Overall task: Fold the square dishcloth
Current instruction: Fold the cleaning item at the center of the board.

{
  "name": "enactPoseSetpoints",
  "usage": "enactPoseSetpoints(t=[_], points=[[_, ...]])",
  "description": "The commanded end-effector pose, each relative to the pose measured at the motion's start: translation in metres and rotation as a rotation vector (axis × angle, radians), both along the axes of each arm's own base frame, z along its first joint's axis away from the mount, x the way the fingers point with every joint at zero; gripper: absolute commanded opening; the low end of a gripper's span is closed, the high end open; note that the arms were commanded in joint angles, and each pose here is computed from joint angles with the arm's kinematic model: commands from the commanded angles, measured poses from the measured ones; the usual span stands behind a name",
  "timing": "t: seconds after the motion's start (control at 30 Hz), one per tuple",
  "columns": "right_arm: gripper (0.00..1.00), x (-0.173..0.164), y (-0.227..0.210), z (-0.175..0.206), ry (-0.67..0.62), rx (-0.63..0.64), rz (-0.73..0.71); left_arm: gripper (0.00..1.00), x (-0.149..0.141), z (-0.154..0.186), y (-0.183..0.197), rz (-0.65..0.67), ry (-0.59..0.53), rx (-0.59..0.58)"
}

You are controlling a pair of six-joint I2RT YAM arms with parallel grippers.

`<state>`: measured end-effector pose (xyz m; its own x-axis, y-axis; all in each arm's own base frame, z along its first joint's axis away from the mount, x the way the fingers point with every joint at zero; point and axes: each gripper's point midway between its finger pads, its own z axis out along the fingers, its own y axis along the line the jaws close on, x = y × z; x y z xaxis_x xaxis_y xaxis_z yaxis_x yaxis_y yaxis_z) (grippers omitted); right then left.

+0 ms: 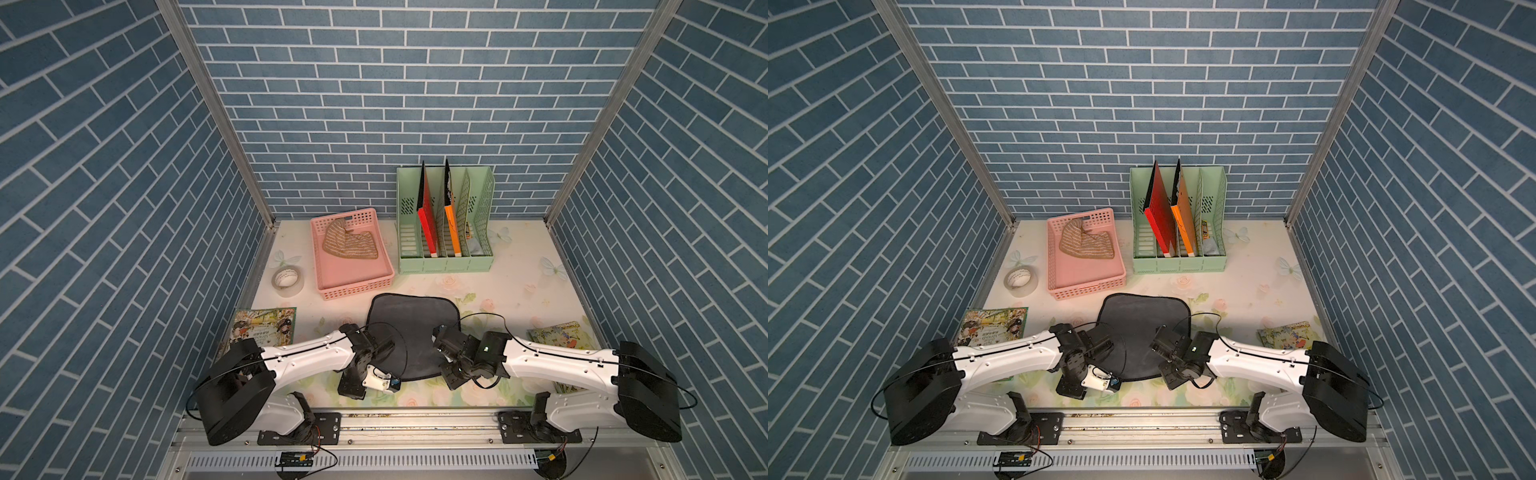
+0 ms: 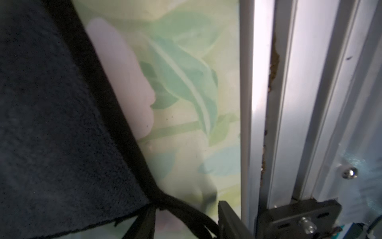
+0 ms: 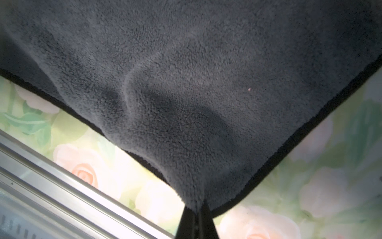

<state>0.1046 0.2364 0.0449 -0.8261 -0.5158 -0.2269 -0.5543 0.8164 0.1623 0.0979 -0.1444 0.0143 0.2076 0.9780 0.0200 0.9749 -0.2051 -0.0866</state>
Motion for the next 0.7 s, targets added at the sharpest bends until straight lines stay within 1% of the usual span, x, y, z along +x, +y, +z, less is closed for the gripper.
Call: enactPoseSetpoints(t=[0.0,0.07,0.17,0.3,0.4,0.47,0.53,0.67], points=[[0.00,0.001,0.001,-0.001,-0.003,0.017,0.018,0.38,0.005,-0.018,0.012,0.003,-0.045,0.059],[0.00,0.003,0.001,0.001,-0.007,0.021,0.012,0.20,0.003,-0.012,0.016,-0.004,-0.039,0.077],[0.00,0.005,0.000,0.006,-0.015,0.026,0.006,0.01,0.003,0.008,0.015,-0.033,-0.031,0.074],[0.00,0.007,-0.002,0.012,-0.025,0.031,0.001,0.00,-0.005,0.033,0.020,-0.034,0.013,0.095],[0.00,0.004,-0.007,0.011,-0.015,0.020,0.003,0.00,-0.011,0.038,0.028,-0.040,0.027,0.117],[0.00,0.003,-0.009,0.011,-0.011,0.017,0.004,0.00,-0.009,0.042,0.028,-0.048,0.019,0.112],[0.00,0.002,-0.009,0.015,-0.009,0.022,0.006,0.00,0.001,0.051,0.021,-0.050,-0.017,0.087],[0.00,0.008,-0.011,0.028,-0.027,0.017,0.005,0.00,0.044,0.085,-0.009,-0.018,-0.137,-0.024]])
